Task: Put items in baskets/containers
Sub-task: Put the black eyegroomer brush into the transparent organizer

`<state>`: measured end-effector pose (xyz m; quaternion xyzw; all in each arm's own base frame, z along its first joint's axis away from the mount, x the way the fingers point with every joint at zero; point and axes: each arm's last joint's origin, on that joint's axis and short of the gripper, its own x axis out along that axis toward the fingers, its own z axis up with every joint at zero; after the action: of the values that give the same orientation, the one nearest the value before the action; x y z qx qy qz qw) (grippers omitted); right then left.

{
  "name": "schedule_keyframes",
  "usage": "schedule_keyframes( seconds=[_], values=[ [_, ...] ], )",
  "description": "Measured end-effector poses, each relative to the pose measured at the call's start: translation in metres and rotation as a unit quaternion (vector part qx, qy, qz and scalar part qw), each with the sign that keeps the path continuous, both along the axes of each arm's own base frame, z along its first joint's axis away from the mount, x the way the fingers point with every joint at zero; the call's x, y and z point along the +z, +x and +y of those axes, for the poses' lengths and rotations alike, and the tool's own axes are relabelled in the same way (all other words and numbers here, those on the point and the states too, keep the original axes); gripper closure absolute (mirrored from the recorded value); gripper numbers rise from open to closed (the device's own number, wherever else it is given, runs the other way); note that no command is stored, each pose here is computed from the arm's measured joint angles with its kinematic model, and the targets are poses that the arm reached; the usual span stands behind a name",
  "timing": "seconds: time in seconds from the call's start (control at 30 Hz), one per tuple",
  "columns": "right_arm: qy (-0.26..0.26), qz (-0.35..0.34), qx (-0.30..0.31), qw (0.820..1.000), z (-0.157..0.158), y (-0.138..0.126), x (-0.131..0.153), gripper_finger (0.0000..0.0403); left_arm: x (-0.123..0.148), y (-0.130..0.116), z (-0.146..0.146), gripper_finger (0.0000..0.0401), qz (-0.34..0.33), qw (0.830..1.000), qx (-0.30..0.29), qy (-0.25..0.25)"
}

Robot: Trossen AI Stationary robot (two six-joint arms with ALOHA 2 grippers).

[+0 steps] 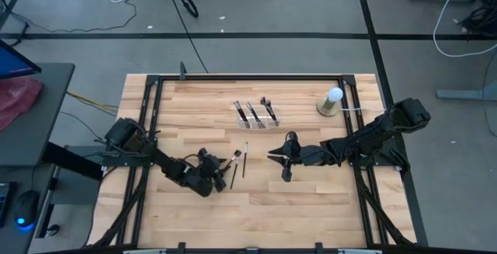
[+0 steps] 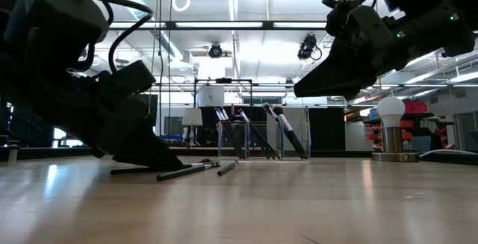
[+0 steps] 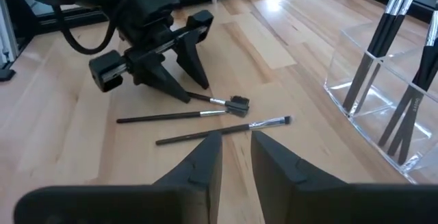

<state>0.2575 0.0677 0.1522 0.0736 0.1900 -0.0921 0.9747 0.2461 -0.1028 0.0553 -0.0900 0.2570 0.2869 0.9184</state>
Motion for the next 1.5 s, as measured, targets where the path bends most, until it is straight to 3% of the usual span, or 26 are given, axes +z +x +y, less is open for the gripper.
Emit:
schedule_keyframes(
  seconds=[0.3, 0.6, 0.87, 1.07, 1.23, 1.37, 1.5],
  values=[
    [0.003, -0.011, 0.0, 1.0, 0.0, 0.001, 0.002, 0.0324, -0.001, 0.004, 0.015, 0.028, 0.024, 1.0, -0.004, 0.004],
    [0.003, -0.011, 0.0, 1.0, 0.0, 0.001, 0.002, 0.0324, -0.001, 0.009, 0.025, 0.0383, 0.032, 0.999, -0.002, -0.02],
    [0.003, -0.01, 0.0, 1.0, 0.0, 0.001, 0.002, 0.0324, 0.005, 0.009, 0.024, 0.0381, 0.033, 0.999, -0.012, -0.01],
    [0.002, -0.007, 0.0, 1.0, 0.0, 0.001, 0.001, 0.0324, 0.024, 0.008, 0.027, 0.0385, 0.033, 0.997, -0.014, 0.061],
    [0.008, 0.011, -0.005, 1.0, 0.0, -0.001, -0.002, 0.0322, 0.045, 0.017, 0.026, 0.0382, -0.007, 0.996, 0.006, 0.094],
    [0.02, 0.01, -0.014, 1.0, -0.003, -0.002, -0.005, 0.03, 0.06, 0.031, 0.022, 0.0385, -0.024, 0.993, 0.005, 0.114],
    [0.027, -0.023, -0.021, 0.999, -0.005, -0.001, -0.017, 0.0253, 0.078, 0.048, 0.015, 0.0382, -0.033, 0.99, -0.013, 0.138]
  ],
)
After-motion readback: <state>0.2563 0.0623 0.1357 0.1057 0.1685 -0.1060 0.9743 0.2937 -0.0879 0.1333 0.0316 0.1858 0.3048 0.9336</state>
